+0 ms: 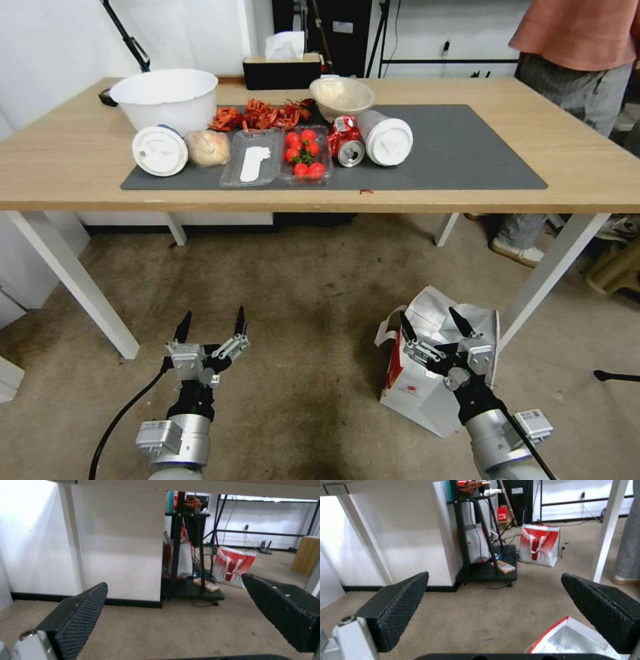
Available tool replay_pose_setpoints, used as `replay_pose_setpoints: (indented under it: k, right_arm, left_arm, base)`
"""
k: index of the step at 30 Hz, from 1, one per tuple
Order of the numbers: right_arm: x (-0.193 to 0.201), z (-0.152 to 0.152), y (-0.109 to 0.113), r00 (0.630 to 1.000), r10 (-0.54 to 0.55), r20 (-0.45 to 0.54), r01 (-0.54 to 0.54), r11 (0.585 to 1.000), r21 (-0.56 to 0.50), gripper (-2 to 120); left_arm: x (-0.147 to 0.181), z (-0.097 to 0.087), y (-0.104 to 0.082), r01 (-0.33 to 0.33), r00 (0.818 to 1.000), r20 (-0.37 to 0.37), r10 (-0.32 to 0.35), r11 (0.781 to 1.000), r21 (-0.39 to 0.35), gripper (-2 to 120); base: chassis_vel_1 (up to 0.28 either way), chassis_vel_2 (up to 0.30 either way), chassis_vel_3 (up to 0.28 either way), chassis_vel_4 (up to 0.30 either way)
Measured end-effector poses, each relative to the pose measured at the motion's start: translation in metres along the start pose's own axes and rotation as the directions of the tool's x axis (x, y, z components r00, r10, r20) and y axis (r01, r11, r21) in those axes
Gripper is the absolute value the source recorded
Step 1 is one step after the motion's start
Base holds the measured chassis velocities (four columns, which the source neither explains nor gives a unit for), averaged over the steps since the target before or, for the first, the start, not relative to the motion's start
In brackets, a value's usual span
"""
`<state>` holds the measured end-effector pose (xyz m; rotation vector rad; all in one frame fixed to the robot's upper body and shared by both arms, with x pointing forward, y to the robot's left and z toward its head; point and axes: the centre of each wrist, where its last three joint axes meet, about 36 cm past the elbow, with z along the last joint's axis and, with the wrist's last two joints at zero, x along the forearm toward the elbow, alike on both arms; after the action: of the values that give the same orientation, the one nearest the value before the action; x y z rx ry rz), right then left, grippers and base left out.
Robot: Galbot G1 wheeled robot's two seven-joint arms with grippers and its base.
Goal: Pick up the food delivery bag from the floor and place it on the table.
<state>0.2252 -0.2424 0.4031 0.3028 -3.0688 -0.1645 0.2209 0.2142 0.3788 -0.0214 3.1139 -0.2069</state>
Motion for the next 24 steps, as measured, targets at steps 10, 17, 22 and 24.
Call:
replay_pose_setpoints:
  k: [10,17,22,24]
  right_arm:
    - [0.0001,0.0007,-0.0003,1.0,0.0,-0.002,0.0,1.0,0.001,100]
    - [-0.0003,0.001,-0.0009,1.0,0.0,-0.002,0.0,1.0,0.003,100]
    - [-0.0005,0.001,-0.0011,1.0,0.0,-0.002,0.0,1.0,0.004,100]
    - [-0.0006,0.0009,-0.0012,1.0,0.0,-0.001,0.0,1.0,0.004,100]
  left_arm:
    - [-0.0003,0.0015,0.0003,0.0,1.0,-0.001,0.0,1.0,-0.002,100]
    - [-0.0005,0.0028,0.0006,0.001,1.0,-0.002,-0.001,1.0,-0.002,100]
    - [-0.0006,0.0028,0.0006,0.001,1.0,-0.002,-0.001,1.0,-0.002,100]
    - [-0.0007,0.0031,0.0007,0.001,1.0,-0.002,-0.001,1.0,-0.002,100]
  base:
    - [0.0,0.0,0.0,0.0]
    - [0.0,0.0,0.0,0.0]
    - [0.0,0.0,0.0,0.0]
    - [0.0,0.0,0.0,0.0]
